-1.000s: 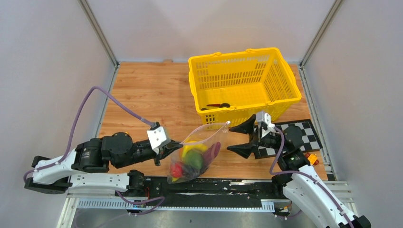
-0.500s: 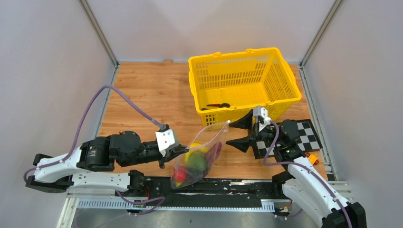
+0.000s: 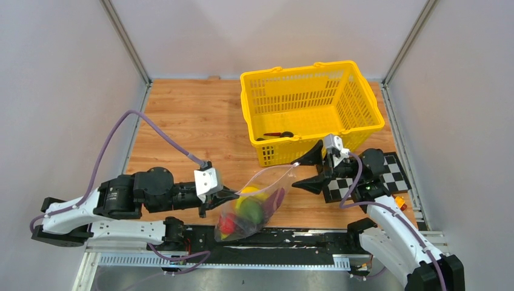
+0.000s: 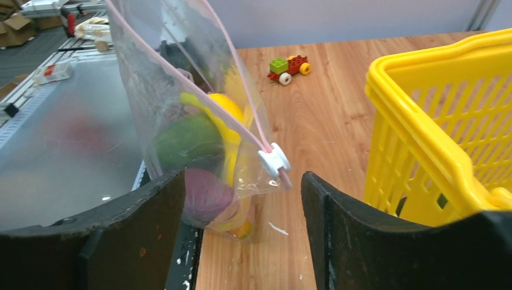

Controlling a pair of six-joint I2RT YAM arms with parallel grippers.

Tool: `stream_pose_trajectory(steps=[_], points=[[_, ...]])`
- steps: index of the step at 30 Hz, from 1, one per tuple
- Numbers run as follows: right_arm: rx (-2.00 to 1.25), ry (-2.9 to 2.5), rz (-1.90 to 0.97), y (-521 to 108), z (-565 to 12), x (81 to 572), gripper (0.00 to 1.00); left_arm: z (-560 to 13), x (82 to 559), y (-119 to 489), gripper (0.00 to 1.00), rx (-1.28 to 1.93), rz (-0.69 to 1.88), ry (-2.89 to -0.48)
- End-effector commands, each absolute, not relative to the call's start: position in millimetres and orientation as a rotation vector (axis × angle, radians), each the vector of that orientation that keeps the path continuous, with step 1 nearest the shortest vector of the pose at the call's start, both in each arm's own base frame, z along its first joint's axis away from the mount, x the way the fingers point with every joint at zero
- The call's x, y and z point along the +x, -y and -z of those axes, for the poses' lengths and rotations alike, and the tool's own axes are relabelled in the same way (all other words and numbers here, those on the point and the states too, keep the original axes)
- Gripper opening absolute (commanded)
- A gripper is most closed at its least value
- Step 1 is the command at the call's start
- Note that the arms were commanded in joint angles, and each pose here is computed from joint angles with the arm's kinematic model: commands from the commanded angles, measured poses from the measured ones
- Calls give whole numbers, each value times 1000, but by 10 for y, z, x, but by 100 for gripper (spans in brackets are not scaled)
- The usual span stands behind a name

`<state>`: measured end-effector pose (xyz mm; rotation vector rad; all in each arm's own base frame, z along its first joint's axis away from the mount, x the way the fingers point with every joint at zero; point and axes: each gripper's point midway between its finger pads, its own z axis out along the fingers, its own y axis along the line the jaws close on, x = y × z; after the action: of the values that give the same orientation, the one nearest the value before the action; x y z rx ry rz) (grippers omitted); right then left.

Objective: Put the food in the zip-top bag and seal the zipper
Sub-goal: Adjust the zipper food storage bag at the center of the board.

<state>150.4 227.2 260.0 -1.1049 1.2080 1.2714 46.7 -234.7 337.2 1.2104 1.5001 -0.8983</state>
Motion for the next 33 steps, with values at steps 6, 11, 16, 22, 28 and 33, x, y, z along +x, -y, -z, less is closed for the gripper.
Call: stream_pose_trajectory(steps=[6, 11, 16, 22, 28, 33], points=[[-1232, -1073, -1283, -2290, -2819, 1325, 47, -3854, 397, 2333, 0, 1118, 1023, -1344], [-1248, -1054, -1305, -2339, -2843, 1278, 38, -3803, 409, 2377, 0, 1125, 1011, -1363], [-1243, -1066, -1317, -2338, -2804, 1249, 35, -3807, 462, 2357, 0, 1101, 988, -1372], [-1220, -1071, -1310, -2314, -2745, 1204, 33, -3824, 555, 2318, 0, 1049, 952, -1374], [-1221, -1063, -1324, -2325, -2741, 1171, 30, -3821, 575, 2332, 0, 1032, 950, -1376], [-1217, -1067, -1338, -2339, -2698, 1164, 23, -3832, 585, 2333, 0, 1023, 950, -1373]])
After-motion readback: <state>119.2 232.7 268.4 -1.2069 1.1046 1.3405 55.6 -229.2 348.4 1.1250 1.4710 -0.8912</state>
